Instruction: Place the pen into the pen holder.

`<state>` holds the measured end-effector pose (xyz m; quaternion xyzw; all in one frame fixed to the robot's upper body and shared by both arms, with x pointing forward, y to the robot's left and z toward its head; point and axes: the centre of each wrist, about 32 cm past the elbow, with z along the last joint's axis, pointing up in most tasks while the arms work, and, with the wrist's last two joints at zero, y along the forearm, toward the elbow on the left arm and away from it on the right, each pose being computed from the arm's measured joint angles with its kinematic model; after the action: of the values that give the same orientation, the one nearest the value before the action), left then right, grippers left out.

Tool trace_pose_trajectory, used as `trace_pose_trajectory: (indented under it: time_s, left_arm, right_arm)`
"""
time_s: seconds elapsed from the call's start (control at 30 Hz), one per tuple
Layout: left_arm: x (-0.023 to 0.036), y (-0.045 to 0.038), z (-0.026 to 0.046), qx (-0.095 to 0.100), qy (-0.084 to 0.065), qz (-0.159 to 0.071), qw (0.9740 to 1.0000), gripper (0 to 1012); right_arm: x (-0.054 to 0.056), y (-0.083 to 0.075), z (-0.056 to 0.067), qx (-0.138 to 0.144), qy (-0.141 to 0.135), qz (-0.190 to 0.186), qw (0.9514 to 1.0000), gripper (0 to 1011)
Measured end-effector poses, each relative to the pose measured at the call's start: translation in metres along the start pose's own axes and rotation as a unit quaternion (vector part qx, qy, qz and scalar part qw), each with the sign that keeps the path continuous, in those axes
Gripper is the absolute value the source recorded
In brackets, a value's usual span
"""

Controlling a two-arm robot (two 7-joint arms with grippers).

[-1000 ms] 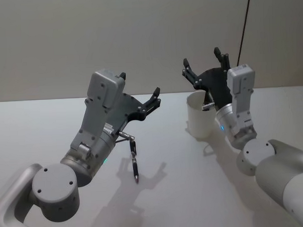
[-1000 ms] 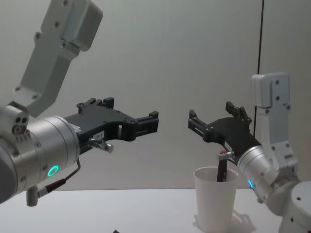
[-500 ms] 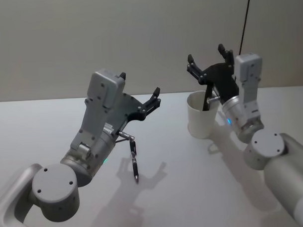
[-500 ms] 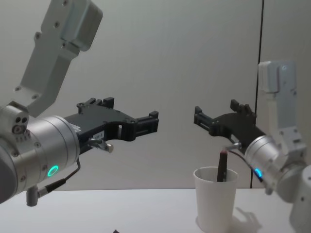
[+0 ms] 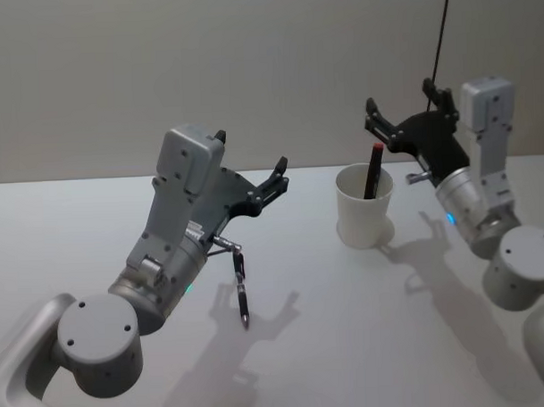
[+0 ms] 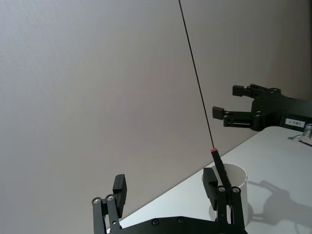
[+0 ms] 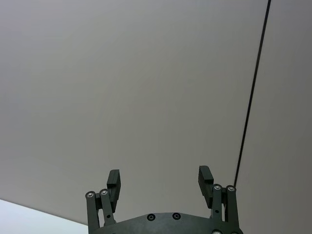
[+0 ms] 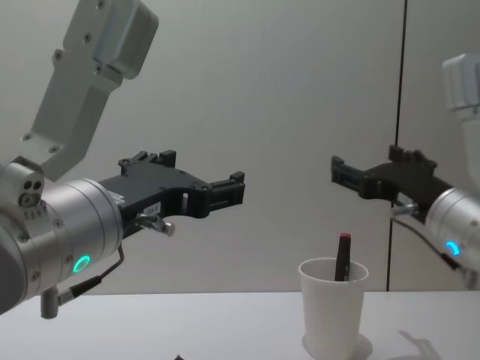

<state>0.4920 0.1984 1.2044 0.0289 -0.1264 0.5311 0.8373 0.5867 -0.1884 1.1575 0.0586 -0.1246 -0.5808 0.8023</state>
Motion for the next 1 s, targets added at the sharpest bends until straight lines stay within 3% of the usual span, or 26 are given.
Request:
trace_pose_trajectory:
  time_s: [0.43,1.0]
  left_arm:
    - [0.0000,0.0000,0.0000,0.000,0.000,0.000,1.0000,1004]
    - [0.0000,0.0000,0.0000,0.000,0.000,0.000,1.0000,1004]
  right_arm:
    - [0.020,-0.028,0.026,-0.041,-0.026,-0.023,0.9986,1001]
    - [0.032,-0.061,0.045,-0.072,-0.063,-0.050,0.9941,1001]
